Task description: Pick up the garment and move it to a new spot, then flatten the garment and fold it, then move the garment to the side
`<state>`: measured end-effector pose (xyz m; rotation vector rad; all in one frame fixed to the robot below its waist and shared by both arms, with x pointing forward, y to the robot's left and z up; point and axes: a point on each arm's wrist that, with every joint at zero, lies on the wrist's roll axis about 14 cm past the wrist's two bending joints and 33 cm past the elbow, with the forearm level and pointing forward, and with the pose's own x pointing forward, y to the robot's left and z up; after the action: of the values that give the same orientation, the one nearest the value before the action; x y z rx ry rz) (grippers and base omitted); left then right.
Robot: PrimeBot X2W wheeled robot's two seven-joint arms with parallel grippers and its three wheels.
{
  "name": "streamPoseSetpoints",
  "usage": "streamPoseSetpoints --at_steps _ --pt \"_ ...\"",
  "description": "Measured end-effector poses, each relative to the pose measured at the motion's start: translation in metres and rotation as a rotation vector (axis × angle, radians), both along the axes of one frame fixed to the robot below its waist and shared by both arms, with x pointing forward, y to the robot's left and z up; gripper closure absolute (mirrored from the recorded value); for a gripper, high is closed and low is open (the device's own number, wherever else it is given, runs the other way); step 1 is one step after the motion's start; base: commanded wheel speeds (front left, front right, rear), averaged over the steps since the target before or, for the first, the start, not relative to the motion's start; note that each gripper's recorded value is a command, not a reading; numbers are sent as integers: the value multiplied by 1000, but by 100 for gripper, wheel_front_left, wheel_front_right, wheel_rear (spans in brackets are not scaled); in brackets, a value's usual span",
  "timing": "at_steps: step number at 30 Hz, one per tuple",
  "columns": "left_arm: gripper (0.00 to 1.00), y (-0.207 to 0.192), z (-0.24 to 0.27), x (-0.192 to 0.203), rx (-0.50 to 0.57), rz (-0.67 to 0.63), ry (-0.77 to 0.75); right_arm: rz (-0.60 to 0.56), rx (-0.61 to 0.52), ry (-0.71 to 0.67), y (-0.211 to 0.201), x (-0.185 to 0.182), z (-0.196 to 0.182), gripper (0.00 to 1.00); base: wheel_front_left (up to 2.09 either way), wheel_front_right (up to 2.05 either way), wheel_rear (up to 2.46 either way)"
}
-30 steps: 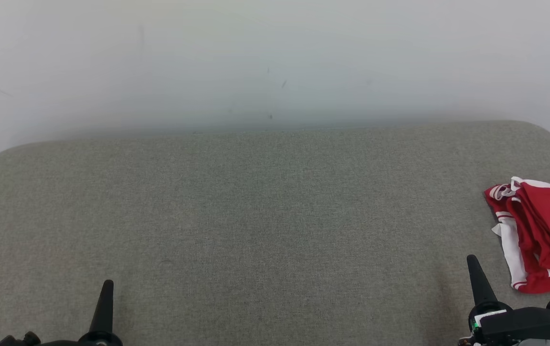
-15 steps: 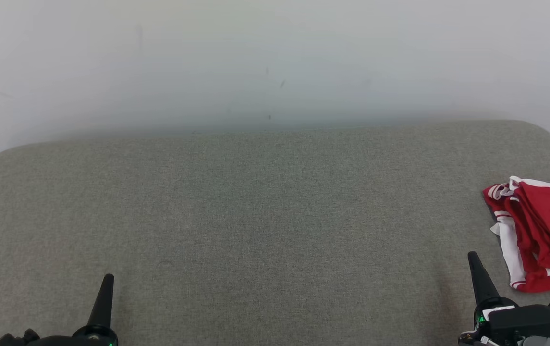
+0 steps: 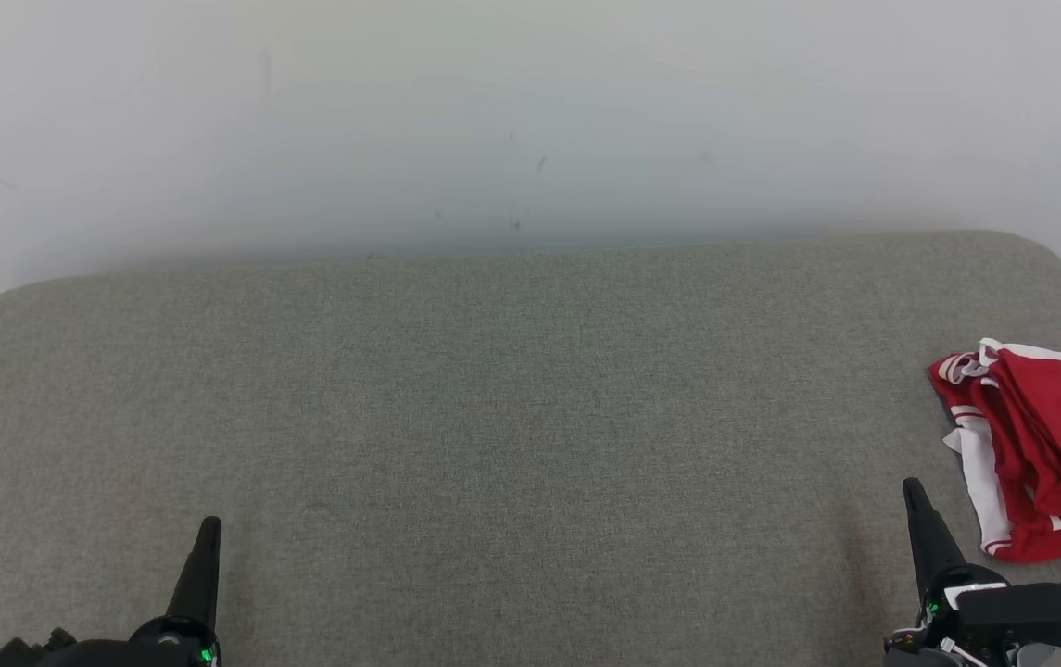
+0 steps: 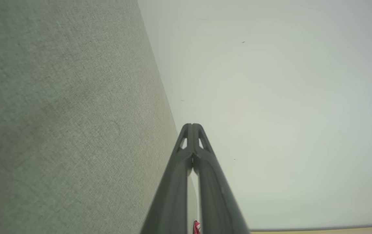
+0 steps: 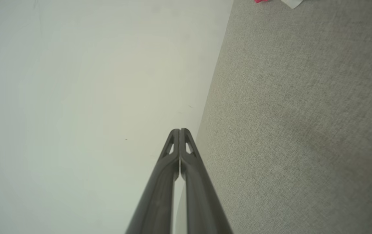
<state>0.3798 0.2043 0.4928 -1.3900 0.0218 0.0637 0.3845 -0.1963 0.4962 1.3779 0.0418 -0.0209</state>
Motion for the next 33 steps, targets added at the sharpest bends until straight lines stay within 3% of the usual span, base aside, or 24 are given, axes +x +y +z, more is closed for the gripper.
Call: streamPoseSetpoints --at_steps 33 --pt "100 -6 11 8 -185 -28 -46 -14 195 -36 -4 3 9 100 0 0 0"
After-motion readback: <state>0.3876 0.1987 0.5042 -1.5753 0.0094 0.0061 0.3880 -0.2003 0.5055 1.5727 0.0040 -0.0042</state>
